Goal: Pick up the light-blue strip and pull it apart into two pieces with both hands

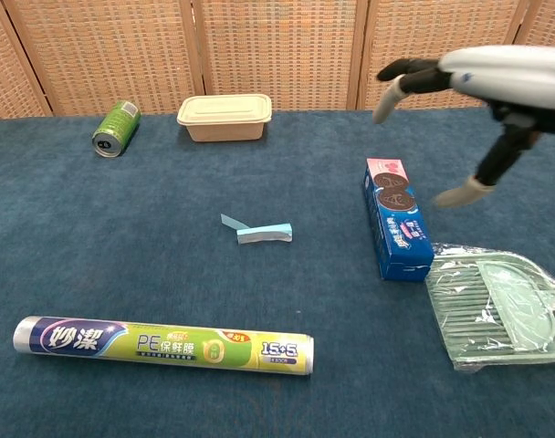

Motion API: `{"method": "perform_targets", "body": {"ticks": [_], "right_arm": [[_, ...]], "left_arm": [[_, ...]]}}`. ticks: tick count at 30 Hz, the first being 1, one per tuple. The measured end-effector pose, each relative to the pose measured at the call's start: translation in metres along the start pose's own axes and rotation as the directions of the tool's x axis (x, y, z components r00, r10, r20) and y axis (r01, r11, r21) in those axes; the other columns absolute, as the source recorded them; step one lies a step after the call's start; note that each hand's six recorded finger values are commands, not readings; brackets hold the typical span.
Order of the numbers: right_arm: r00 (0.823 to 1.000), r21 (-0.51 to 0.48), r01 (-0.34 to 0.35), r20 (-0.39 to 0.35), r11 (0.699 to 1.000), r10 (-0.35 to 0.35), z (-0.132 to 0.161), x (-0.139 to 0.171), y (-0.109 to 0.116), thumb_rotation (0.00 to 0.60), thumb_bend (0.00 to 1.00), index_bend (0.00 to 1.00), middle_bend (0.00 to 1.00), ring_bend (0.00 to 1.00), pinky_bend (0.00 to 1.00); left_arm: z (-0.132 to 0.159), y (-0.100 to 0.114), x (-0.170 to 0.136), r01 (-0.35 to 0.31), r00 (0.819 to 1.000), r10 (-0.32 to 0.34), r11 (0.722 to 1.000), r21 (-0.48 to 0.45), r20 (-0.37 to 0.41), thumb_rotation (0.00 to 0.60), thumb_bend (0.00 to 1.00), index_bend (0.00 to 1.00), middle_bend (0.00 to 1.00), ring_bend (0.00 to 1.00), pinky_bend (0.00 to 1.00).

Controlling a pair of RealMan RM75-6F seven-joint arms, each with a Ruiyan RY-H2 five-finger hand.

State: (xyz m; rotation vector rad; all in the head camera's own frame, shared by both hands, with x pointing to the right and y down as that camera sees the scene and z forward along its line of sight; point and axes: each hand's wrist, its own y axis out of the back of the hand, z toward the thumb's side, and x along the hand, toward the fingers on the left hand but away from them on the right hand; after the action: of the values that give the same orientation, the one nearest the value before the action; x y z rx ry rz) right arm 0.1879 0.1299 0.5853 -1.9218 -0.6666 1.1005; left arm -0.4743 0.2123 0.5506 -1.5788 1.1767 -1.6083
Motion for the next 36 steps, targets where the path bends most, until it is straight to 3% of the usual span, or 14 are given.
{"method": "perform_targets", "body": {"ticks": [6, 12, 20, 36], "right_arm": [[0.999, 0.061, -0.048, 0.010, 0.997, 0.048, 0.034, -0.072, -0.038, 0.600, 0.11, 0.32, 0.00, 0.00, 0.00], [0.995, 0.107, -0.081, 0.066, 0.991, 0.075, 0.051, -0.120, -0.058, 0.600, 0.17, 0.37, 0.00, 0.00, 0.00], [0.986, 0.100, -0.126, 0.118, 0.987, 0.114, 0.061, -0.147, -0.079, 0.600, 0.26, 0.40, 0.00, 0.00, 0.00], [0.975, 0.097, -0.174, 0.158, 0.980, 0.157, 0.066, -0.166, -0.111, 0.600, 0.30, 0.43, 0.00, 0.00, 0.00]], "left_arm": [[-0.001, -0.005, 0.008, 0.015, 1.000, -0.015, 1.000, 0.008, -0.016, 0.600, 0.03, 0.00, 0.00, 0.00, 0.00], [-0.001, -0.009, 0.011, 0.036, 0.999, -0.036, 0.999, 0.012, -0.019, 0.600, 0.03, 0.00, 0.00, 0.00, 0.00], [0.000, -0.013, 0.014, 0.070, 0.997, -0.070, 0.998, 0.007, -0.021, 0.600, 0.04, 0.00, 0.00, 0.00, 0.00], [0.000, -0.015, 0.017, 0.080, 0.996, -0.079, 0.997, 0.007, -0.032, 0.600, 0.04, 0.00, 0.00, 0.00, 0.00]]}}
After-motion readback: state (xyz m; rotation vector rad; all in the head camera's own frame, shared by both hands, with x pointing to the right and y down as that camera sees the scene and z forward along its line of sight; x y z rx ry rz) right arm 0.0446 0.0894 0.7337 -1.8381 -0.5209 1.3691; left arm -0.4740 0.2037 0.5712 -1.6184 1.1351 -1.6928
